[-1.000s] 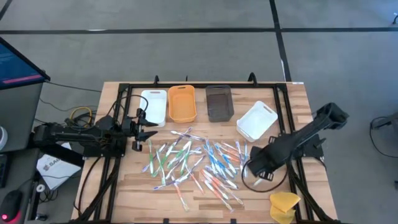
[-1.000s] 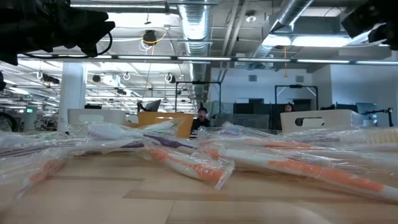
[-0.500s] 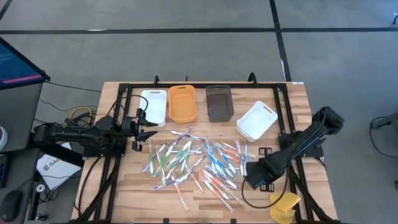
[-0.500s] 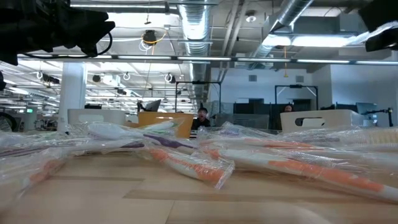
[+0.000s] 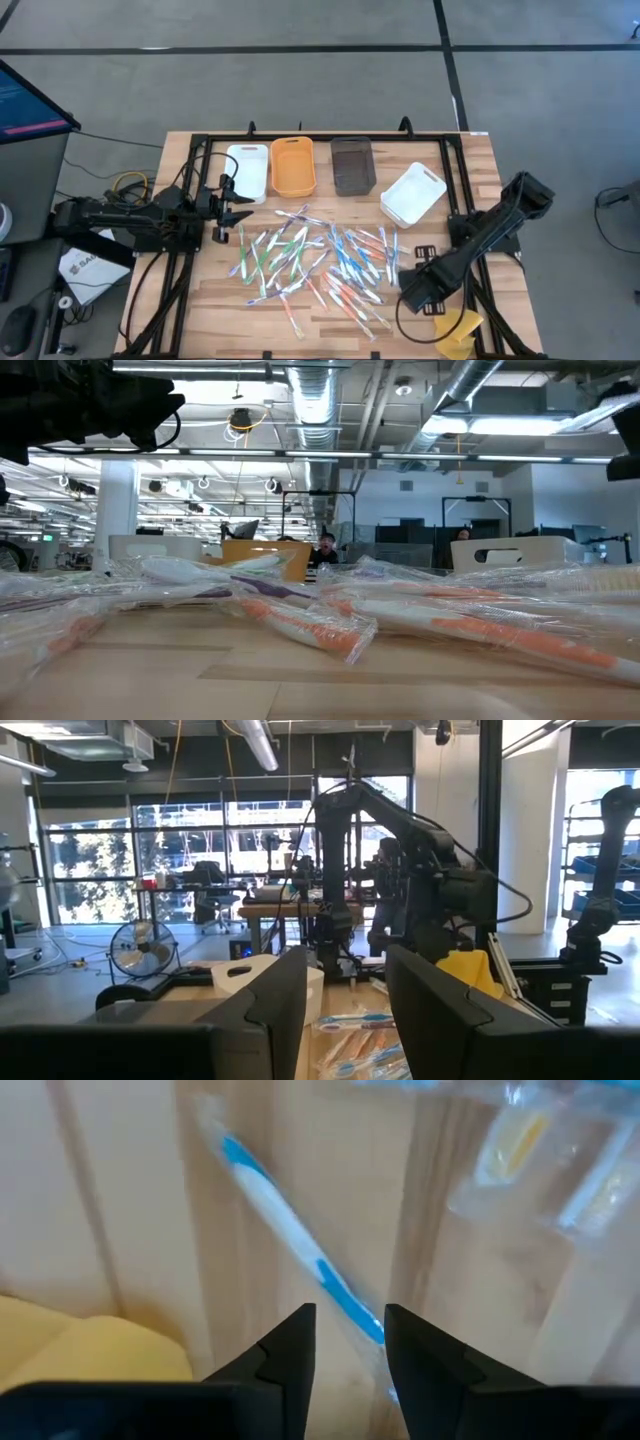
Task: Pick & Place Toothbrushes
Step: Put the blue toothbrush into the left white bin
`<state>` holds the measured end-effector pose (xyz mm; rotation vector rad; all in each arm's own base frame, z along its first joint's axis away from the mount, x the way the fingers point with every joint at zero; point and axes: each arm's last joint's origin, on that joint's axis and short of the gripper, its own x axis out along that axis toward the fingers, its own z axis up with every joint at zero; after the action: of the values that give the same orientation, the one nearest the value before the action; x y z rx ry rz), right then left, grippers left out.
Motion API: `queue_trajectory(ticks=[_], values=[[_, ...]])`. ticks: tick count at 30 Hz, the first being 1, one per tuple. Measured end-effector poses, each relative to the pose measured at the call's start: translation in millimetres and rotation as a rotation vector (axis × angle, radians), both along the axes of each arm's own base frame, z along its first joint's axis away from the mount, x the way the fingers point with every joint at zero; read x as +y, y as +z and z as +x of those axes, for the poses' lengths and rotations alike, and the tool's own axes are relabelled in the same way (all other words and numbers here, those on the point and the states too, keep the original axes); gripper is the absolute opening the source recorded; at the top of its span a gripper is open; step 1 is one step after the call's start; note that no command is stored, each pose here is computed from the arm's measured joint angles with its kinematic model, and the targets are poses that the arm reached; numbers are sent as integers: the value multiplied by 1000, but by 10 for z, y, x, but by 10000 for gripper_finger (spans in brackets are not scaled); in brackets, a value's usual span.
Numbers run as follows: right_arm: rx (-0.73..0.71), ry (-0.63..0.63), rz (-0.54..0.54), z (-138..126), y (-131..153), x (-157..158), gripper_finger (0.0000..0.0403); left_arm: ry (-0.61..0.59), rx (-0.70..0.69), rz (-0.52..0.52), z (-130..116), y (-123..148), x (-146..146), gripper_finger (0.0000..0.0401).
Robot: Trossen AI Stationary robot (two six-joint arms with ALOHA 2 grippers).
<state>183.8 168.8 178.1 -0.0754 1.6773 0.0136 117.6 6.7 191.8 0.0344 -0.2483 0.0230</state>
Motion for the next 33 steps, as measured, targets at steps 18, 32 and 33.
queue_trajectory(ticks=[18, 32, 33], values=[[-1, 12, 64, -45, -254, -62, 116, 4, 0, 0, 0, 0, 2, 131], [-20, 8, 111, -134, -490, -133, 116, 4, 0, 0, 0, 0, 1, 131], [-18, 8, 109, -140, -497, -138, 115, 4, 0, 0, 0, 0, 1, 131]])
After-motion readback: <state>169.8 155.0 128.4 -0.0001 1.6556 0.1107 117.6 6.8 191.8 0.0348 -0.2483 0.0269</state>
